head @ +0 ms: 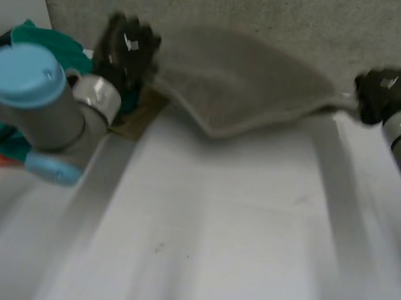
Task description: Fold the laundry.
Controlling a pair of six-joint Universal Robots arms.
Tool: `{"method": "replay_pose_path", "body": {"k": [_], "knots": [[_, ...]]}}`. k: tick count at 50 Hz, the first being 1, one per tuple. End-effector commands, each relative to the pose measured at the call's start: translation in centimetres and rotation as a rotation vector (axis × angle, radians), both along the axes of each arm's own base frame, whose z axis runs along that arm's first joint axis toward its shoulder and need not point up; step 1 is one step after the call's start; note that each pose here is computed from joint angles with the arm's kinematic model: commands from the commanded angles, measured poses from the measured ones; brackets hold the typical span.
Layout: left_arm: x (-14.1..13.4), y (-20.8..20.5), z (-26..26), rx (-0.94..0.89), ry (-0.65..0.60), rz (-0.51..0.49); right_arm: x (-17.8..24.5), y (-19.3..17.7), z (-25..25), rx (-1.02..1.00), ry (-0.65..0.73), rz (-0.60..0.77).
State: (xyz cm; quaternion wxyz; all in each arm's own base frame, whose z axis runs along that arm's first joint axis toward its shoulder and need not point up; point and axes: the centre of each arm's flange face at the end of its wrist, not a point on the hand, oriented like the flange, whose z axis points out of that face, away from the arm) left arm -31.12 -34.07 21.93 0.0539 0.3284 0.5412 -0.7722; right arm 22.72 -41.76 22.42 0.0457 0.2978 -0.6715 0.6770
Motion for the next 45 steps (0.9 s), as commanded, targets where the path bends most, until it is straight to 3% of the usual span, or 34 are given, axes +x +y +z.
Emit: {"method": "replay_pose_path", "body": {"k": [1,17,28,39,45], "knots": [[0.2,3.1,-4.8,0.139,-0.069,-0.029,-0.3,2.9,-6.1,0.174,0.148,0.015],[0.6,4.5,-4.3,0.147,-0.07,-0.037,-1.4,6.0,-6.9,0.233,0.168,0.014],[1.3,5.4,-4.5,0.169,-0.079,-0.035,-1.5,7.2,-6.2,0.124,0.178,0.02],[2.2,6.5,-3.4,0.17,-0.08,-0.019,-1.2,8.8,-8.7,0.088,0.295,0.117],[3.7,9.9,-2.2,0.229,-0.113,-0.023,-3.9,10.1,-3.5,0.076,0.305,0.039]]}}
